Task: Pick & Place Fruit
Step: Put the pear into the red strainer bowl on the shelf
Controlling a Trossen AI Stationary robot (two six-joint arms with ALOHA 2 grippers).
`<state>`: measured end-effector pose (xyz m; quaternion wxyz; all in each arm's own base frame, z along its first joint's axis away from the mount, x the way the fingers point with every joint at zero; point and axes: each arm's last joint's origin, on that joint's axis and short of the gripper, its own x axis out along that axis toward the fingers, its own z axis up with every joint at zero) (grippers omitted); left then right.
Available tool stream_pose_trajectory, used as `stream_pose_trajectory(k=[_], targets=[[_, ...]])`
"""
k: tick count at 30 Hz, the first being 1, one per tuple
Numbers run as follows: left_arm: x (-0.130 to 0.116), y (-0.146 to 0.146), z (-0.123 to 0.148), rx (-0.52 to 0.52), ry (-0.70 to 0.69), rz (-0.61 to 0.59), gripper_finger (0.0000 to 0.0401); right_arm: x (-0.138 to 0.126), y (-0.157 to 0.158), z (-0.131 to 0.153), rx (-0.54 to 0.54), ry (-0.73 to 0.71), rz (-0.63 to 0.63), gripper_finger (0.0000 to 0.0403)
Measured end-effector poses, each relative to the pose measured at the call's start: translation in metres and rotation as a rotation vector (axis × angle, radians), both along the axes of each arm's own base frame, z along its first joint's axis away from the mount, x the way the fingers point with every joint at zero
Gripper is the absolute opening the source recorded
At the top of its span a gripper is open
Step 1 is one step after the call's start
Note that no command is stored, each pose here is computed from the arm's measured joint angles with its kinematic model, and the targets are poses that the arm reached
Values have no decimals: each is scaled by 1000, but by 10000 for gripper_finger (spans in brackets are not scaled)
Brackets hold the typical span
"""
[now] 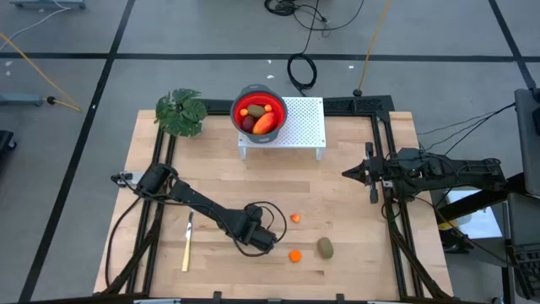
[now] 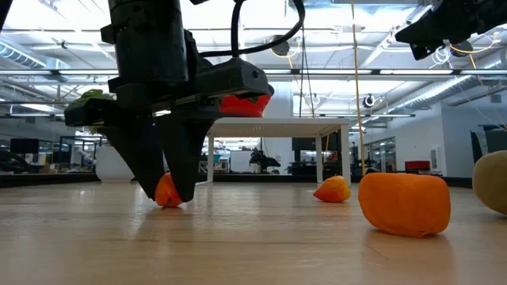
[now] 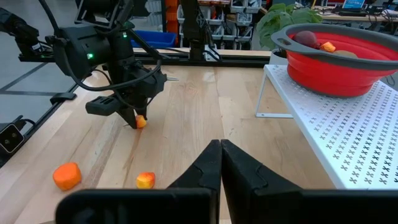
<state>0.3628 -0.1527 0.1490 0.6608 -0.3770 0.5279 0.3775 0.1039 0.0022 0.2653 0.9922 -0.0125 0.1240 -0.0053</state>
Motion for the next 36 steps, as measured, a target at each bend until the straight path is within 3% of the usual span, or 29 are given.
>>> stream_pose_trajectory(k=[7, 15, 21, 29, 36], targets=[[-4, 2, 21, -31, -13, -149, 121, 0, 0, 0, 0, 0, 0, 4], [-12, 8, 79, 82, -194, -520, 120, 0, 0, 0, 3, -1, -1, 4], [-20, 10, 131, 202, -438, -780, 120, 0, 0, 0, 3, -1, -1, 4], [-31, 15, 199, 387, -825, -931, 120, 0, 0, 0, 0, 0, 0, 4], [-34, 12, 239, 539, -1138, -1097, 120, 0, 0, 0, -23, 0, 6, 4]])
